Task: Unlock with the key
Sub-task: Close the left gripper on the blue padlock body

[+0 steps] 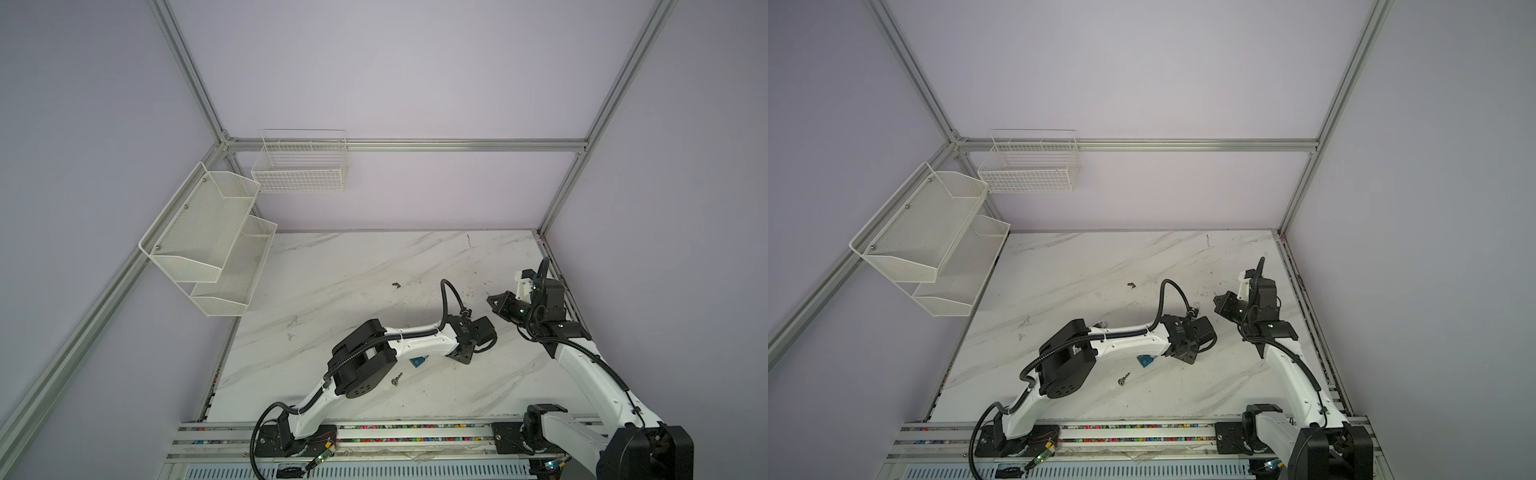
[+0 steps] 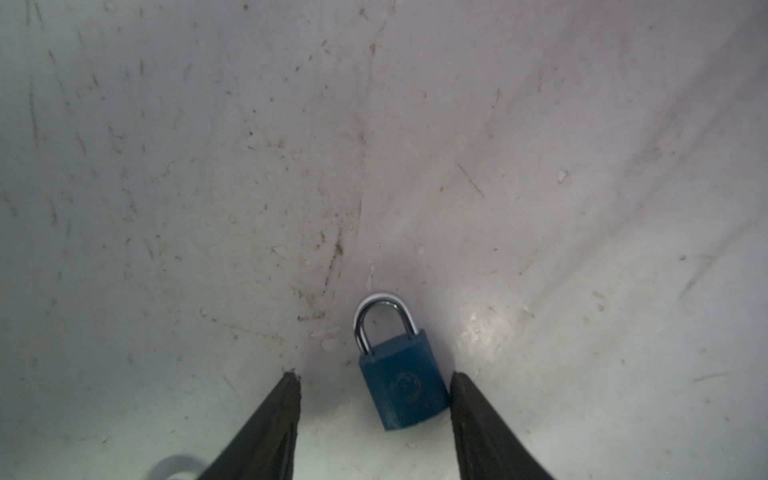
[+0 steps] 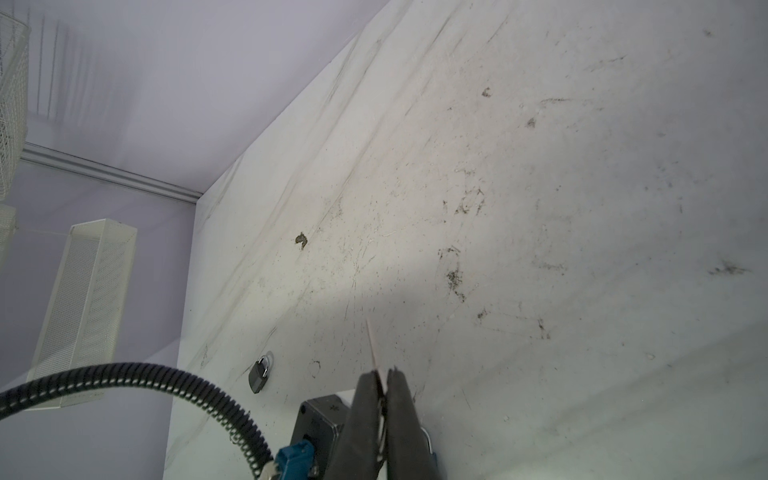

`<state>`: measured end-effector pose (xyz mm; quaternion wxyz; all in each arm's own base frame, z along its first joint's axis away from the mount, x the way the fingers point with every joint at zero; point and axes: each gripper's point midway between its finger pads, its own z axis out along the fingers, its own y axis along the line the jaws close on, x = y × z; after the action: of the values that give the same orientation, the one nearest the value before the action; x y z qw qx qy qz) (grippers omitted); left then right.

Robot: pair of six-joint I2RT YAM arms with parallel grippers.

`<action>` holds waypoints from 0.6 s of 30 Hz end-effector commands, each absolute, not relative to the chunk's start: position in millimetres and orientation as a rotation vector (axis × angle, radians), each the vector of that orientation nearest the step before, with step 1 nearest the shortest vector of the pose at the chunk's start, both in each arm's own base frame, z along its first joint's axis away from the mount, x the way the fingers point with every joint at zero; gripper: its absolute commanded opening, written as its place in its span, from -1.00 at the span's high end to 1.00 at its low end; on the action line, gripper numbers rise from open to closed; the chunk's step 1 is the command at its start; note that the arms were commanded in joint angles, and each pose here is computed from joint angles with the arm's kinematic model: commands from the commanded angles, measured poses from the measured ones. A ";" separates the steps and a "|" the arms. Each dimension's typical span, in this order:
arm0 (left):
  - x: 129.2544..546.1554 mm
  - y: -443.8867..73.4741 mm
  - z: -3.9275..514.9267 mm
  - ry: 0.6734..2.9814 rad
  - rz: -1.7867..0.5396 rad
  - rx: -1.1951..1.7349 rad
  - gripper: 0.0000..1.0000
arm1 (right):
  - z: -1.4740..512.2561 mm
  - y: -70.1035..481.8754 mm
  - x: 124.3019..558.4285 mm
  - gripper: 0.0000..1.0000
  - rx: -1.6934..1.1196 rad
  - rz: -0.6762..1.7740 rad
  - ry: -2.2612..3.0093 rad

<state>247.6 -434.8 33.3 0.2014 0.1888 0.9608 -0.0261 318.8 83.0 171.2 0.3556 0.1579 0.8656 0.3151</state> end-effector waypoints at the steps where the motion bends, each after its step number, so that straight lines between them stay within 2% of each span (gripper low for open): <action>1: 255.3 -443.9 69.5 2.620 -0.125 0.518 -0.08 | 170.7 87.4 319.9 1.00 0.386 0.854 2.228; 18: 261.5 -467.5 62.6 2.625 -0.176 0.552 -0.05 | 168.6 91.6 318.8 1.00 0.374 0.889 2.225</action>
<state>250.3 -448.4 36.2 0.1999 0.2013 0.9582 -0.0366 319.2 91.7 172.2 0.3513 0.1449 0.8602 0.3400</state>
